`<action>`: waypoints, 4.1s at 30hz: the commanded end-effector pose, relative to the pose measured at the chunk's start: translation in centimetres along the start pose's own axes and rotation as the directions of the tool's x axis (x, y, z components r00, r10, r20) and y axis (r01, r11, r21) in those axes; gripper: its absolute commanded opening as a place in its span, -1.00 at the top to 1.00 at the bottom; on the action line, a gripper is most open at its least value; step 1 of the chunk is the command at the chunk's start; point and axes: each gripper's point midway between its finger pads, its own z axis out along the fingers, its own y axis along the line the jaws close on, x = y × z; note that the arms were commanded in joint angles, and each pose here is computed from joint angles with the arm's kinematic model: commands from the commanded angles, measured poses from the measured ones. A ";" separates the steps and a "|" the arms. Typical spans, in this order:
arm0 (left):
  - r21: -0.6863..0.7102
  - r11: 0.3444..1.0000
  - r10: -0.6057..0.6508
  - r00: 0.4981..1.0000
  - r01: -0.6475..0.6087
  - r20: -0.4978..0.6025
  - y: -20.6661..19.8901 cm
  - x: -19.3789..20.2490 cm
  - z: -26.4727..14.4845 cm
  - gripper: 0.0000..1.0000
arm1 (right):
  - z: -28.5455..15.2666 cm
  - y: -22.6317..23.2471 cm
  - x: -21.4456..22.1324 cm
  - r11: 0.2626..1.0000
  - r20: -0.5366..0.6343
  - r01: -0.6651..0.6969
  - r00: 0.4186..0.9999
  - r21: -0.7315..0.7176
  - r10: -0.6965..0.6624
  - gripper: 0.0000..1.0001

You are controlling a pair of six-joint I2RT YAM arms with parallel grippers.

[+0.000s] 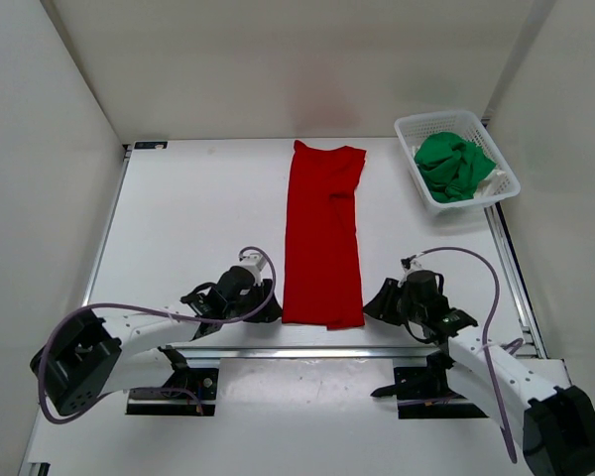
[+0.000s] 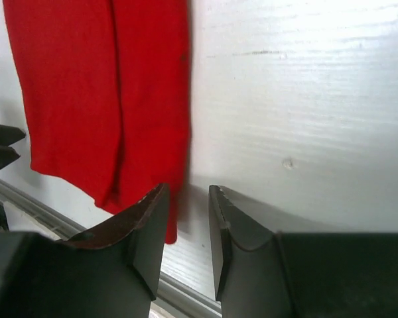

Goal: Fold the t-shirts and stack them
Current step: Grab the bottom of the folded rectangular tshirt with both arms, then fold the folded rectangular tshirt in 1/3 of the way

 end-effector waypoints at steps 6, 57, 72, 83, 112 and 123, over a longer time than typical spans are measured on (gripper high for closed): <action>0.031 0.999 0.026 0.997 -0.023 -0.079 -2.1 1.3 1.3 -0.16 | -0.8 -0.3 3.3 0.998 -0.083 -0.057 0.995 -0.017 0.055 0.39; 0.150 0.985 -0.072 0.992 0.088 -0.107 -3.2 4.5 -2.0 1.00 | -2.7 3.6 7.9 0.989 -0.249 0.018 0.967 -0.145 -0.054 1.00; 0.116 0.990 -0.098 0.984 0.081 0.151 -3.7 -13.9 -2.1 1.00 | -2.4 7.1 -10.7 0.980 0.061 0.164 0.986 -0.111 -0.158 1.00; -0.058 0.988 -0.130 0.978 0.141 0.162 1.8 -23.4 5.8 1.00 | 5.0 3.9 -21.8 0.998 0.122 0.060 0.991 -0.034 -0.056 1.00; 0.084 0.978 -0.205 0.954 0.191 0.217 -1.2 -19.9 6.7 0.38 | 8.2 7.1 -17.8 0.986 0.082 0.135 0.989 -0.098 -0.127 0.99; 0.022 0.963 -0.269 0.963 0.269 0.019 2.0 -8.8 8.8 0.51 | 8.5 0.8 -10.0 0.997 -0.067 0.077 0.995 0.029 -0.075 1.00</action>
